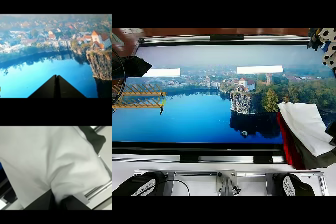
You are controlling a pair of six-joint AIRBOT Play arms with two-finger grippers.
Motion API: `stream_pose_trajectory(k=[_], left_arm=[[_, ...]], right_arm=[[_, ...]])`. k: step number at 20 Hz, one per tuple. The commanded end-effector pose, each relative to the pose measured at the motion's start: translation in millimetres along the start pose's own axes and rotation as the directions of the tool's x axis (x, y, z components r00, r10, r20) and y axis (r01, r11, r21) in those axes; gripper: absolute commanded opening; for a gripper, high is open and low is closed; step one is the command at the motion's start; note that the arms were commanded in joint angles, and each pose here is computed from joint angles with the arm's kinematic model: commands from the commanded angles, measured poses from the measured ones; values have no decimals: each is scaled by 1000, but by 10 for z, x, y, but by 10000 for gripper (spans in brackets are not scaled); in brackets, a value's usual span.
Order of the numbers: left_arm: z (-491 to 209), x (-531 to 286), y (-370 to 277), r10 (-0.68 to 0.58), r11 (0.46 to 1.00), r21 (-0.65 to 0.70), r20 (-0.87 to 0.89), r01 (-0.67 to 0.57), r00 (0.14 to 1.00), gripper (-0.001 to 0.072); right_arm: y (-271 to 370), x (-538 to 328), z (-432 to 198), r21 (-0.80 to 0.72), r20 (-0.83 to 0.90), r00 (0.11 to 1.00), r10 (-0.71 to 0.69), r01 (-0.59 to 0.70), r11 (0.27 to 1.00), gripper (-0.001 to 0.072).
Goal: Fold the shirts.
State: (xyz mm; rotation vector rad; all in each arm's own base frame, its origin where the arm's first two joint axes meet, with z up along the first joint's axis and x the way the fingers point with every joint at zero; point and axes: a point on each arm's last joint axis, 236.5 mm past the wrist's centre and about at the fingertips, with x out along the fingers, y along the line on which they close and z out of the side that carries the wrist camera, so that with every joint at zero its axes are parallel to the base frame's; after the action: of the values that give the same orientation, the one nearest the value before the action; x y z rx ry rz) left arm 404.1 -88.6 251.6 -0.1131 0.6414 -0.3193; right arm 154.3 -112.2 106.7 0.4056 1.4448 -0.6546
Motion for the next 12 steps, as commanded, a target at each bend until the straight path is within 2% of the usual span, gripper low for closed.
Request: stream_pose_trajectory(k=[1, 5, 7, 8, 9, 10, 12], left_arm=[[5, -5, -4, -1, 1000, 0, 2, 1, 1000, 30], [4, -5, -4, -1, 1000, 0, 1, 1, 1000, 30], [4, -5, -4, -1, 1000, 0, 1, 1, 1000, 30], [5, -5, -4, -1, 1000, 0, 2, 1, 1000, 30], [5, -5, -4, -1, 1000, 0, 2, 1, 1000, 30], [5, -3, -2, 0, 1000, 1, 2, 0, 1000, 29], [3, 0, 0, 0, 1000, 0, 1, 0, 1000, 30]], right_arm=[[-80, 312, -168, 21, -60, 997, -52, 53, 998, 80], [-275, 478, -195, 17, -77, 986, -149, 150, 988, 80], [-271, 560, -163, 36, -64, 986, -152, 155, 987, 93], [-197, 607, -140, 38, -55, 991, -124, 126, 991, 273], [-128, 639, -120, 36, -46, 994, -96, 98, 995, 642], [-110, 644, -117, 41, -46, 995, -89, 91, 995, 693], [-206, 597, -177, 26, -71, 989, -127, 129, 991, 694]])
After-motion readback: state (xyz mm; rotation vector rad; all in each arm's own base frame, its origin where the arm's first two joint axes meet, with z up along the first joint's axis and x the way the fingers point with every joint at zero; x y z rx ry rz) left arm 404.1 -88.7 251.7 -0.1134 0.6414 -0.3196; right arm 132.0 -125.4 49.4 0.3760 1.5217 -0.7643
